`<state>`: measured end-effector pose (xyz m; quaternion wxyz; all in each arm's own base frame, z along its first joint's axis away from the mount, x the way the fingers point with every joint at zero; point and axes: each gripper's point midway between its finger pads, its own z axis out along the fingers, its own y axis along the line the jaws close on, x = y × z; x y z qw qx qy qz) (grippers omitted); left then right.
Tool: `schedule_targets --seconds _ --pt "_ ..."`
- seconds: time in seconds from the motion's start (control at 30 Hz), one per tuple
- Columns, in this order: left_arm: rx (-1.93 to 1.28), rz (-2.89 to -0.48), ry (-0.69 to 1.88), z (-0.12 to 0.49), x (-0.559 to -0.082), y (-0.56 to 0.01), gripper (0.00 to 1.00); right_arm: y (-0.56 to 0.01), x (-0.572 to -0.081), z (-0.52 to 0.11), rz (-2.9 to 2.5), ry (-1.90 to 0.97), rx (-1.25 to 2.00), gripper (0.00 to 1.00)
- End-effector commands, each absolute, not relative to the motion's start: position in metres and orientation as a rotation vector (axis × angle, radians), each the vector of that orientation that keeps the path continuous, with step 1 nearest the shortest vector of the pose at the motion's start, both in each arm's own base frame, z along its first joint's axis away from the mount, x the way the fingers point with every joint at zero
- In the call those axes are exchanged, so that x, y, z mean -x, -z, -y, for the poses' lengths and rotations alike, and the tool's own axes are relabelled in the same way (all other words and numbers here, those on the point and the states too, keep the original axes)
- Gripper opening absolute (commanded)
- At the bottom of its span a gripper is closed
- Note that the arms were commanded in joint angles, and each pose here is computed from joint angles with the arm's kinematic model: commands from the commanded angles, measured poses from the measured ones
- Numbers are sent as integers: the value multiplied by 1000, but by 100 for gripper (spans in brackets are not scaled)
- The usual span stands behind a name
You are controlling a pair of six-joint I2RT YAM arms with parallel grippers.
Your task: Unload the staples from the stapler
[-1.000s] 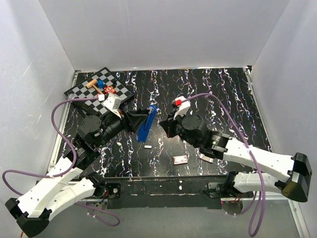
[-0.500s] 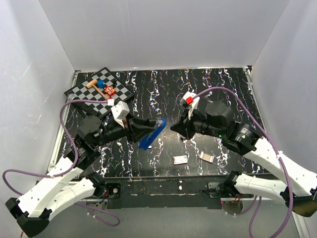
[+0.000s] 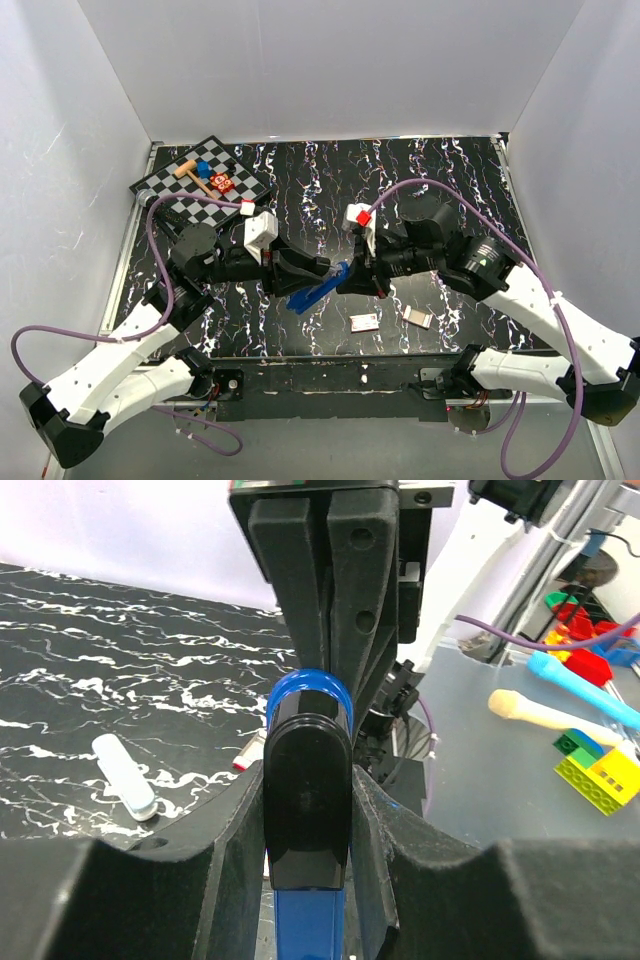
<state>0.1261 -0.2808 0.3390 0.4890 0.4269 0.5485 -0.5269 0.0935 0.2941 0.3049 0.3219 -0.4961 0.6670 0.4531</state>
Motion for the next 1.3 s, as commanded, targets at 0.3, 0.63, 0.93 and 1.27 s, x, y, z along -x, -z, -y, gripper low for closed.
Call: schedule_targets --seconds 0.3,0.63,0.93,1.27 --pt "-1267 -1182 1487 291 -90 -350 0 -372 -91 -330 -1419 -1325 1445 1" --pt "-1385 -1159 1600 303 -79 -347 0 -375 -82 -355 -1353 -1404 1551 1" --pt "-1358 -1162 1551 306 -82 -351 0 -370 -89 -351 -1388 -1336 1529 1" --pt "-1184 -1240 1304 294 -110 -362 0 -341 -110 -313 -1560 -1122 1320 1"
